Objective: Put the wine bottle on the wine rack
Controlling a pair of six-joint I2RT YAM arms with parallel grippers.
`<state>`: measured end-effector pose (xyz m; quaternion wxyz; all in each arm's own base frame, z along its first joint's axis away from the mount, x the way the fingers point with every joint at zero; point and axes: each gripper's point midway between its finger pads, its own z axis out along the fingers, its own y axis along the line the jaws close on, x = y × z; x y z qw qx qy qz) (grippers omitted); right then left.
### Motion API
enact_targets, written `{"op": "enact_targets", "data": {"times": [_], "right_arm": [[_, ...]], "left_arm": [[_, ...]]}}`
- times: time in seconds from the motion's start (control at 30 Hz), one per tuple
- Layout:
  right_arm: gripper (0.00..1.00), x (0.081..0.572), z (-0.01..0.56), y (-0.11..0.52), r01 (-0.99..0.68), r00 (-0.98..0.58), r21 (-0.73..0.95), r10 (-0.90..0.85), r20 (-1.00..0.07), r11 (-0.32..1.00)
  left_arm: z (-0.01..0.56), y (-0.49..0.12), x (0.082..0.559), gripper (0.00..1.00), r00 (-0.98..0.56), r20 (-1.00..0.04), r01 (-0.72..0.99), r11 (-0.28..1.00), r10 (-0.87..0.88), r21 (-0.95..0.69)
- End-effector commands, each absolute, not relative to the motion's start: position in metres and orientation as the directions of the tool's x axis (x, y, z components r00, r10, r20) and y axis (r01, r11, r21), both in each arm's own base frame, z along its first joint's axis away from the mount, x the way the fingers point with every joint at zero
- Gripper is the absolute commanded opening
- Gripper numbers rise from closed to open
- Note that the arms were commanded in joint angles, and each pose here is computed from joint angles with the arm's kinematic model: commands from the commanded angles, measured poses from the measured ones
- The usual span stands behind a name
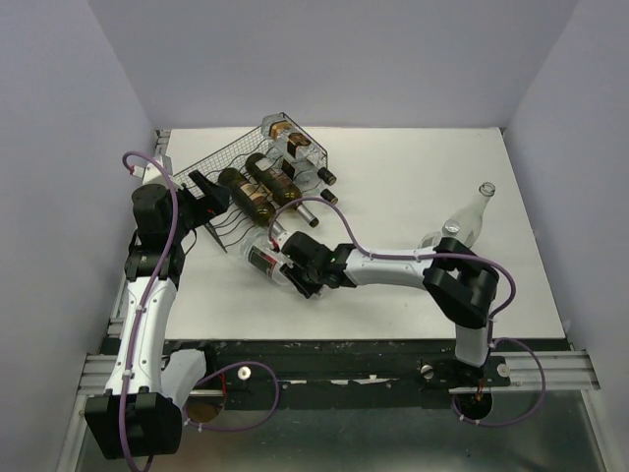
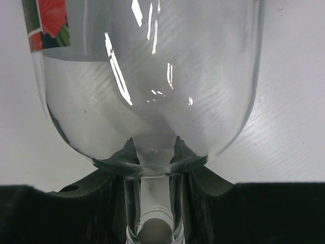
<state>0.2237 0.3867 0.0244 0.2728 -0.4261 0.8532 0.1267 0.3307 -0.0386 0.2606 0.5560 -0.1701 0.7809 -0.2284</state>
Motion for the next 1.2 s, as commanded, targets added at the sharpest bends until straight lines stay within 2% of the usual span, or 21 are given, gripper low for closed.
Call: {"op": "enact_targets", "data": {"times": [0.0, 0.43, 0.67, 0.77, 1.0, 1.17], "right_arm": [[0.01, 0.219, 0.07, 0.392, -0.81, -0.438, -0.017, -0.626, -0.645, 0.586], [0.01, 0.208, 0.146, 0.387, -0.805, -0.402, 0.023, -0.516, -0.757, 0.593], [0.01, 0.22, 0.209, 0.378, -0.758, -0.353, 0.025, -0.378, -0.856, 0.652], [0.01, 0.236, 0.238, 0.378, -0.724, -0.294, -0.021, -0.336, -0.895, 0.689], [0.01, 0.288, 0.268, 0.395, -0.66, -0.183, -0.19, -0.4, -0.898, 0.727], [0.01, 0.352, 0.276, 0.409, -0.609, -0.151, -0.257, -0.427, -0.892, 0.751]], "left_arm": [[0.275, -0.034, 0.331, 0.99, -0.283, -0.81, -0.008, 0.846, -0.513, -0.533], [0.283, -0.035, 0.326, 0.99, -0.276, -0.811, 0.001, 0.844, -0.516, -0.537], [0.319, -0.038, 0.304, 0.99, -0.189, -0.836, 0.06, 0.844, -0.515, -0.534], [0.339, -0.036, 0.289, 0.99, -0.128, -0.847, 0.078, 0.846, -0.515, -0.527], [0.367, -0.04, 0.264, 0.99, -0.04, -0.854, 0.144, 0.843, -0.518, -0.518], [0.368, -0.039, 0.26, 0.99, -0.042, -0.869, 0.14, 0.858, -0.493, -0.494]]}}
